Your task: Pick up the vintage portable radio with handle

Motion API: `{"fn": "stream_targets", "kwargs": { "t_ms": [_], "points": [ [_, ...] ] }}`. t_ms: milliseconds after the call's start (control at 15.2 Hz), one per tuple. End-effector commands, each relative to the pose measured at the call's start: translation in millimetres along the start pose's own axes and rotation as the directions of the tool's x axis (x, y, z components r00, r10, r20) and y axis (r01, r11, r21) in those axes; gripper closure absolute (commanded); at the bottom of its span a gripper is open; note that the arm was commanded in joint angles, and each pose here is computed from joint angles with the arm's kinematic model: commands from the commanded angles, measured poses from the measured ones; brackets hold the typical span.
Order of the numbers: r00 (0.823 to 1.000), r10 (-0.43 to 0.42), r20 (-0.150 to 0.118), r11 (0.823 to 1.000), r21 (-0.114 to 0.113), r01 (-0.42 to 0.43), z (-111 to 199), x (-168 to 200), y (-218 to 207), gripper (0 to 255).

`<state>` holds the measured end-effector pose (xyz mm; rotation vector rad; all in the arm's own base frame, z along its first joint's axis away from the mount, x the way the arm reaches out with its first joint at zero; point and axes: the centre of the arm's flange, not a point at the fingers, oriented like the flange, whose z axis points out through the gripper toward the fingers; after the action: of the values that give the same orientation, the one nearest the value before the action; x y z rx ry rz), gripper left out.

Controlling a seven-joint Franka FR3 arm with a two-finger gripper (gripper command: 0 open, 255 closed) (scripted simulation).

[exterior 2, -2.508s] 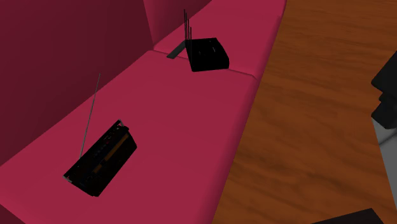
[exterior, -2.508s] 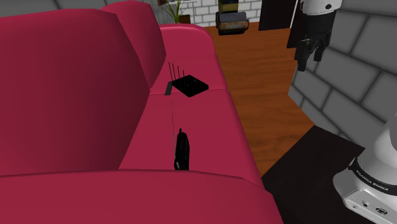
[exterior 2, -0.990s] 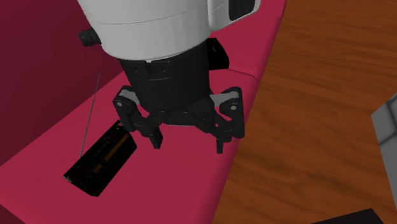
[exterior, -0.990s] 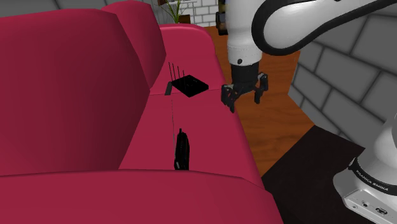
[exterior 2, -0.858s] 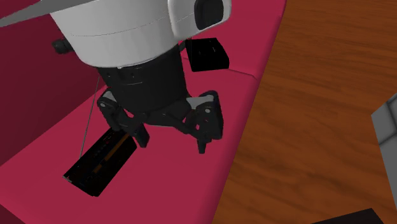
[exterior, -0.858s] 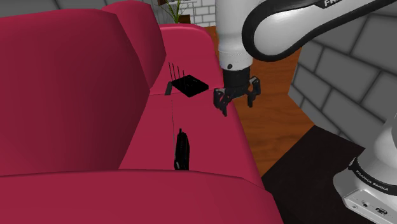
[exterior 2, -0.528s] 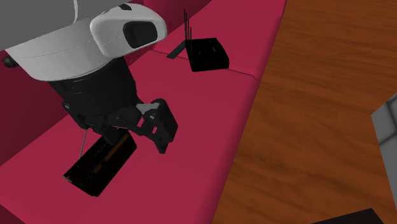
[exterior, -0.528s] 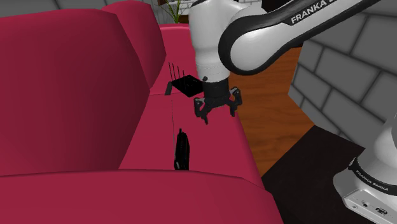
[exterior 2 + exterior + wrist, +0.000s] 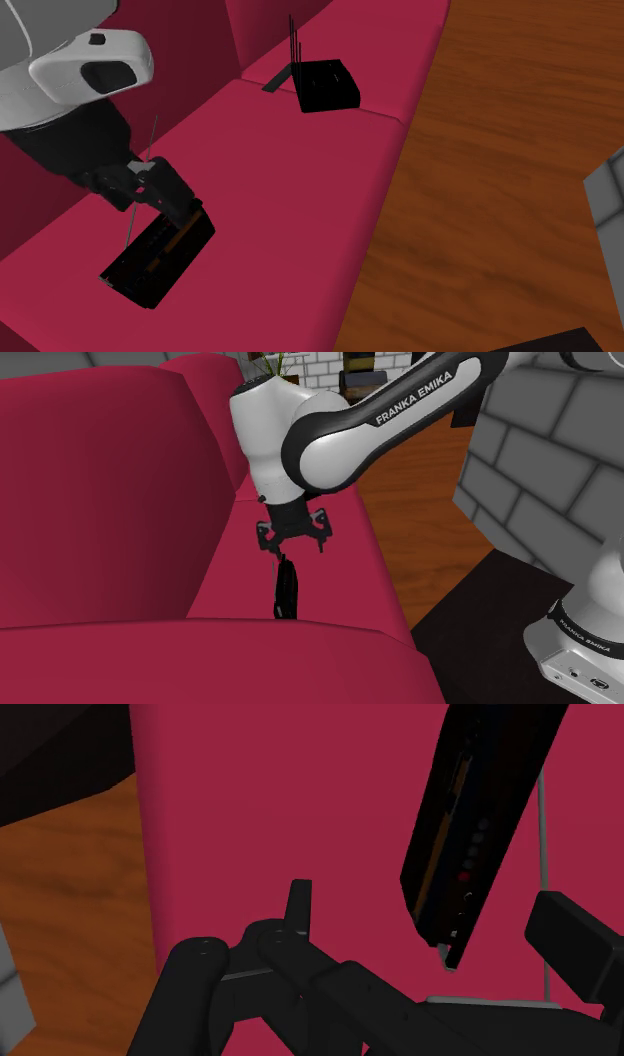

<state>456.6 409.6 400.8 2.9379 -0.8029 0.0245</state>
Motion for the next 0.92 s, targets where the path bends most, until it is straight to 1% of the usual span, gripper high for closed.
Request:
{"fn": "stream_targets", "kwargs": {
  "t_ms": [0, 198, 660, 792, 858],
  "points": [
    [1.0, 0.03, -0.006, 1.0, 0.0, -0.03, 8, 2, -27, 0],
    [0.998, 0.066, -0.013, 0.998, 0.002, -0.066, 15, 4, -63, 0],
    [0.998, 0.066, -0.013, 0.998, 0.002, -0.066, 52, 3, -66, 0],
    [0.998, 0.066, -0.013, 0.998, 0.002, -0.066, 55, 3, -66, 0],
    [0.998, 0.066, -0.013, 0.998, 0.002, -0.066, 55, 3, -67, 255]
  ]
}}
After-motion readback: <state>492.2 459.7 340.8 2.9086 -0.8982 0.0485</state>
